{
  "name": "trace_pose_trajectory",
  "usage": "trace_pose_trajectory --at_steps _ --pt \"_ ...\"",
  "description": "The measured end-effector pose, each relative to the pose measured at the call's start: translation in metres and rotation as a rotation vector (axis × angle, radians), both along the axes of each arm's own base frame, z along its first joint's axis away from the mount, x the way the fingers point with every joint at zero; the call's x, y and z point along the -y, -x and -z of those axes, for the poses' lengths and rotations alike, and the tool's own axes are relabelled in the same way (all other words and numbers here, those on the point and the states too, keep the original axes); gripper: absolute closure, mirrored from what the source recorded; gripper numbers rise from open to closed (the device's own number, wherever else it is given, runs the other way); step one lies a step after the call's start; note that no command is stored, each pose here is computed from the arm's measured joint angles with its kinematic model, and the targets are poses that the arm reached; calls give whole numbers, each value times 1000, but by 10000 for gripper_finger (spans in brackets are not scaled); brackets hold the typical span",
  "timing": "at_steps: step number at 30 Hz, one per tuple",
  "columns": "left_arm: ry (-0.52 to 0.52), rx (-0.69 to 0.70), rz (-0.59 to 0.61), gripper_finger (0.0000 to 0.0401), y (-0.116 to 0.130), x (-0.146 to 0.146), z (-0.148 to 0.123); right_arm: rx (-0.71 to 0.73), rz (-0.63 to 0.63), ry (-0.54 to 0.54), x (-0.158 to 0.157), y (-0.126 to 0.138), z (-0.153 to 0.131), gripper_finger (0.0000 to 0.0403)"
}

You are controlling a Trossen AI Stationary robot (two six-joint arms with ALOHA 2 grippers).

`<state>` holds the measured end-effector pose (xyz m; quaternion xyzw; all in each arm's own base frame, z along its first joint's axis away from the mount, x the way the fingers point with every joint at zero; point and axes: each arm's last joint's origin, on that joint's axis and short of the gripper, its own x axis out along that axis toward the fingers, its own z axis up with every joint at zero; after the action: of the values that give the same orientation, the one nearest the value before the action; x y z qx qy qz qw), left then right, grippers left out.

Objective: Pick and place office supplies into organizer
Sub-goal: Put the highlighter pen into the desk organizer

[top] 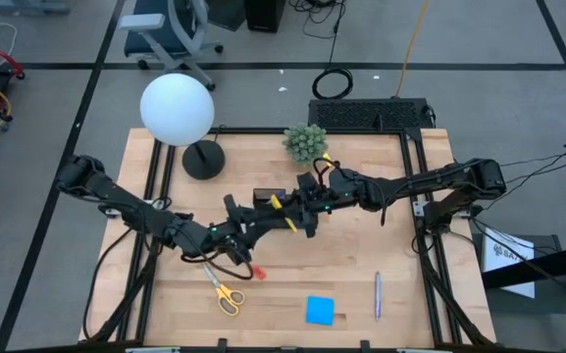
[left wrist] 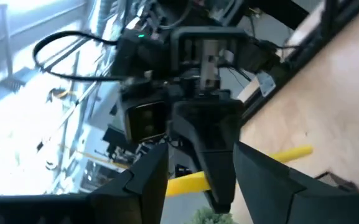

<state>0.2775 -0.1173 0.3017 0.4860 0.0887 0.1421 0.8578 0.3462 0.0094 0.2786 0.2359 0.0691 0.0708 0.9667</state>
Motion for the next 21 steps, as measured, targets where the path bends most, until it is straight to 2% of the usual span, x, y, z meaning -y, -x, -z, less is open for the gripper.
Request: trace_pose_trajectory --at_steps 7,15,21 --pt "199 128 -111 231 14 -14 -20 15 -11 158 0 0 1 372" --pt "458 270 -214 263 37 -39 -41 32 -10 261 5 0 1 372" --pt "667 371 -297 290 58 -64 -37 61 29 398 6 0 -1 372"
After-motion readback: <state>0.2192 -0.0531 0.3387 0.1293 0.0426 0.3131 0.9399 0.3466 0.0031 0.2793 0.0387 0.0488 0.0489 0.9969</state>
